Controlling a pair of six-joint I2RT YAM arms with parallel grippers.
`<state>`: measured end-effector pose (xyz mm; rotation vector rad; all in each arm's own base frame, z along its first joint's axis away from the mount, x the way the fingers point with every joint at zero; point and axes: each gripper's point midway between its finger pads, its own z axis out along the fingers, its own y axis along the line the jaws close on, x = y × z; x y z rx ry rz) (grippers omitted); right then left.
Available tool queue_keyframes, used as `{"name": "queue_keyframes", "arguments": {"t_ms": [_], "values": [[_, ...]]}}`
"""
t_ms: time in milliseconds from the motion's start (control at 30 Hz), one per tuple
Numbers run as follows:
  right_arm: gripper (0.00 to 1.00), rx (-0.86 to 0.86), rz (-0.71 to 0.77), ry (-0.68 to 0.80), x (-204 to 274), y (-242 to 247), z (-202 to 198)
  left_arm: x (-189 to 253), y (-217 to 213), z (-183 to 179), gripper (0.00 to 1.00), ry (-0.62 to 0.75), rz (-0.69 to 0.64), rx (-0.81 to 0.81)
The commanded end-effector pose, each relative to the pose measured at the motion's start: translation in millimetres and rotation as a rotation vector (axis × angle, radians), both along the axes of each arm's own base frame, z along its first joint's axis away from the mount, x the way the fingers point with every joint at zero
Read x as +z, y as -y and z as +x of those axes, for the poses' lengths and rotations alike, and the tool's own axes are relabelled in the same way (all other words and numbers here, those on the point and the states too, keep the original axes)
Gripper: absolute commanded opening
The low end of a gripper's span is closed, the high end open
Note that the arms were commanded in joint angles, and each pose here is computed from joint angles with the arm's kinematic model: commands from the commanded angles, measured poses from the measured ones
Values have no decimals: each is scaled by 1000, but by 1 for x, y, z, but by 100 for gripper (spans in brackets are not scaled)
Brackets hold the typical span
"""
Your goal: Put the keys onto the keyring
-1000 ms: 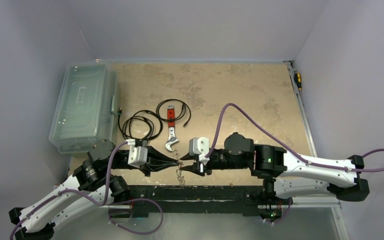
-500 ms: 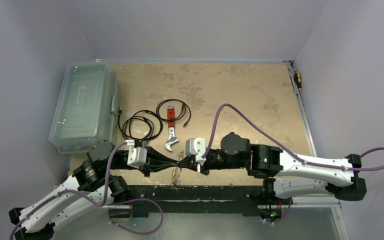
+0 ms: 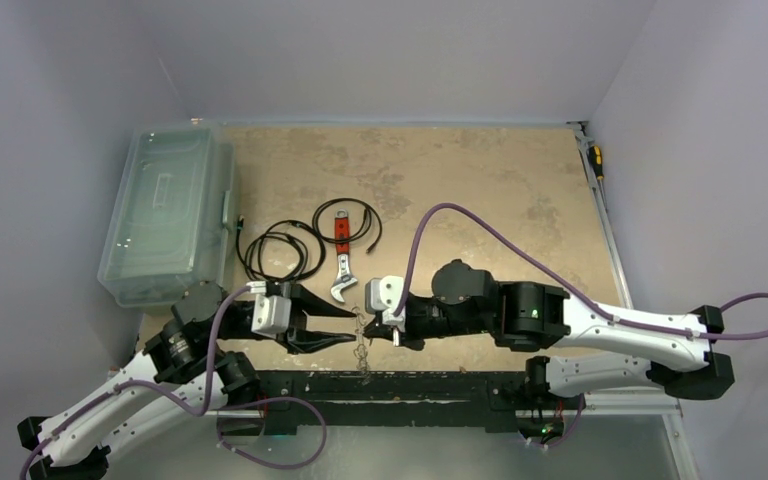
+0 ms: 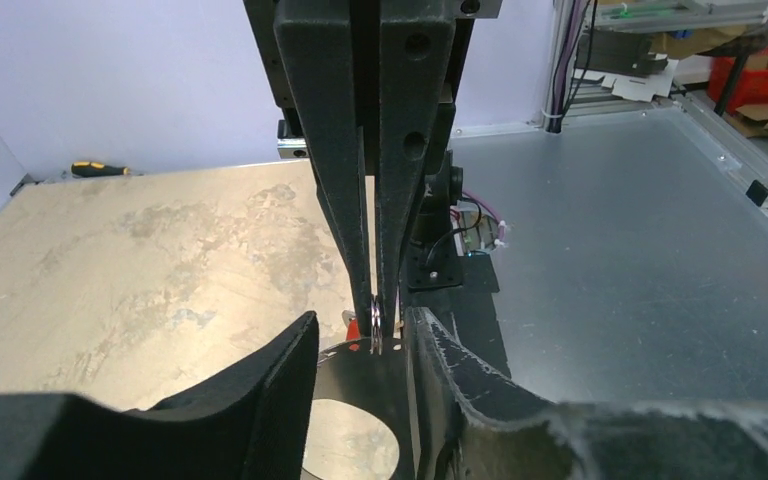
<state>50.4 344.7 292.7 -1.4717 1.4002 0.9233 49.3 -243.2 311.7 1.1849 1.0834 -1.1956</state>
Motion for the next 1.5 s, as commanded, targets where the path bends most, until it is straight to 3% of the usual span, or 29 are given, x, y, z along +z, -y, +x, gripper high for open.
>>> {"name": "queue_keyframes", "arguments": {"t_ms": [0,233,567,1133,1267,1467], "values": [[0,3,-127,-9,0,13,-2,9,-3,3,40,40,-34,20],[0,-38,-275,-15,-9,20,5,-3,8,4,43,5,17,-15],[0,-49,-326,9,-4,19,11,-8,17,8,35,-40,36,-25],[0,-61,-316,43,3,14,17,-25,27,10,29,-103,85,-55],[0,-61,-310,49,5,13,18,-21,29,10,15,-96,68,-61],[0,-52,-286,49,6,9,16,-23,30,9,14,-106,74,-72]]}}
